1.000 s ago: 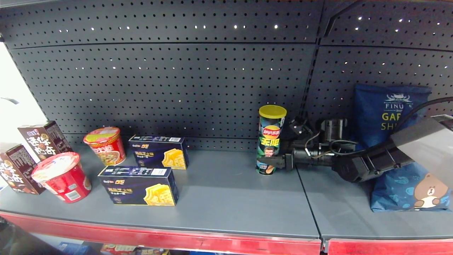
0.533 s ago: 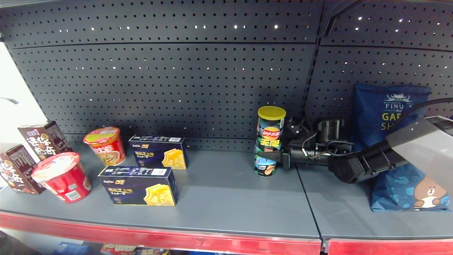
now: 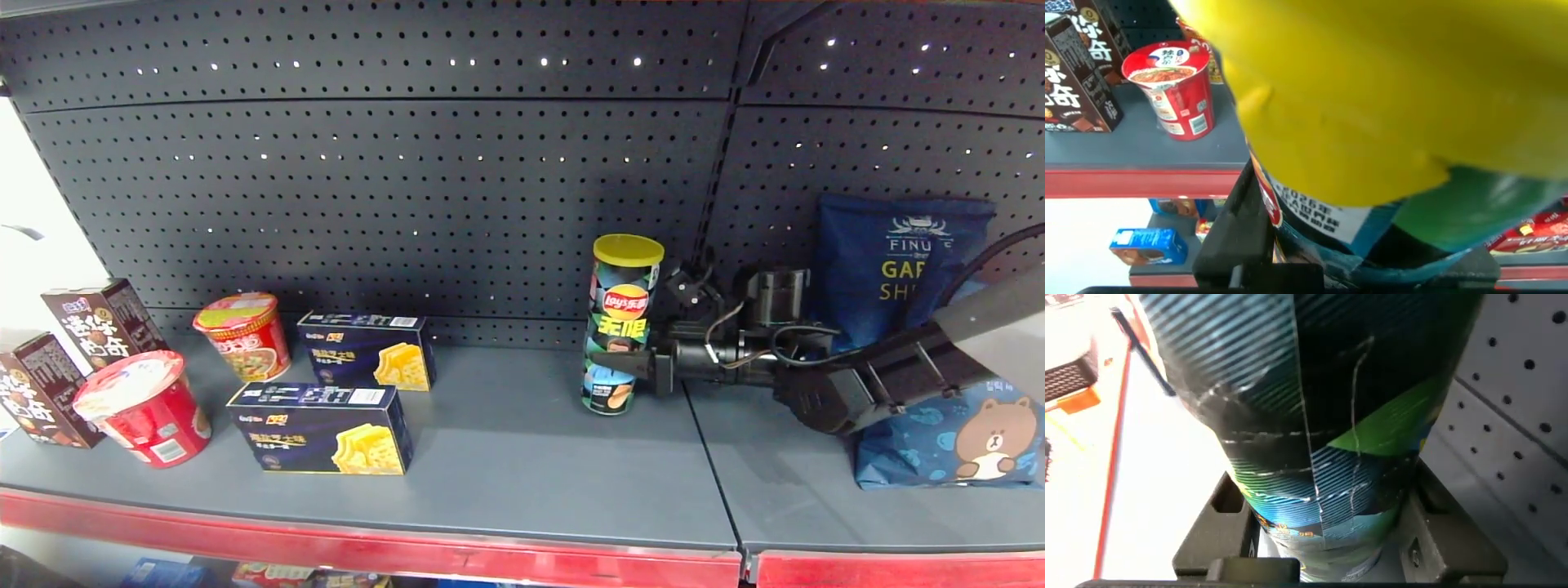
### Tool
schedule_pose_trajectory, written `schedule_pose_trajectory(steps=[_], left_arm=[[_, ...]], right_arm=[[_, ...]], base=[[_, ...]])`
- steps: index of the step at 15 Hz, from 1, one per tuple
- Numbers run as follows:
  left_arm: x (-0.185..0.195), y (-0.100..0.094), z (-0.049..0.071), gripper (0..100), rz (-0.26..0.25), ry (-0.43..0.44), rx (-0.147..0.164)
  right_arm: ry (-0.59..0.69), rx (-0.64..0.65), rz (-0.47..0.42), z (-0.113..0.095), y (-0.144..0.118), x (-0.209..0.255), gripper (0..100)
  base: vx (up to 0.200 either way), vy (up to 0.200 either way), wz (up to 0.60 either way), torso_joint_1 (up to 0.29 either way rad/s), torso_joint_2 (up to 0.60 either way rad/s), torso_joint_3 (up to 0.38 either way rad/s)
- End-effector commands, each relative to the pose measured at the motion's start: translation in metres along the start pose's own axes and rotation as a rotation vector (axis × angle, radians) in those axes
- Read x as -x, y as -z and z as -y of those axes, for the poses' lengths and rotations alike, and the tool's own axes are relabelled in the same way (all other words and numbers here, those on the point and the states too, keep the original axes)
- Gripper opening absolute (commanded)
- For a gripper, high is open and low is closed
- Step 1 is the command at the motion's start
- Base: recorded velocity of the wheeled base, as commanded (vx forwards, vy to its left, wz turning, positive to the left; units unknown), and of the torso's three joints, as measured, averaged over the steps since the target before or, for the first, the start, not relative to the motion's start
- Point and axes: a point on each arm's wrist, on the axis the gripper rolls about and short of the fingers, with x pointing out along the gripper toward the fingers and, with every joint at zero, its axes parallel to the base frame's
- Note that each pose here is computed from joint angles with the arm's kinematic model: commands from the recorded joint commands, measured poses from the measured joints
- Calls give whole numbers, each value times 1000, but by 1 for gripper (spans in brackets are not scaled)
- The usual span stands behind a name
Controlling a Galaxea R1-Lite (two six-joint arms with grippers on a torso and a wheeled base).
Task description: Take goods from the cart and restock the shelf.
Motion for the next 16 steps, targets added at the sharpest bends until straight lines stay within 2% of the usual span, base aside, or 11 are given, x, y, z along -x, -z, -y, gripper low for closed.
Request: schedule_pose_trajectory(steps=[1,5,6,8,11,16], left_arm=[[0,0,0,0,3,0,0],[0,1,0,0,-3,-2,1],[1,7,-1,0,-6,-5,1],[4,11,-1,0,3,-6,1],[6,14,-1,0,11,-8,0],[9,16,-1,0,27,-21,0]], right_arm=[[3,34,32,-27,-19,27,0],[129,25,3,-69,-21,67,0],[119,19,-14,-94,-14,83,0],[95,22,-12,-113,-4,93,0],[95,14,-21,-125,21,104,0],[94,1,-37,-123,38,99,0]], base=[[0,0,0,0,0,0],[0,0,0,0,0,0],[0,0,0,0,0,0],[0,0,0,0,0,0],[0,0,0,0,0,0],[0,0,0,0,0,0]])
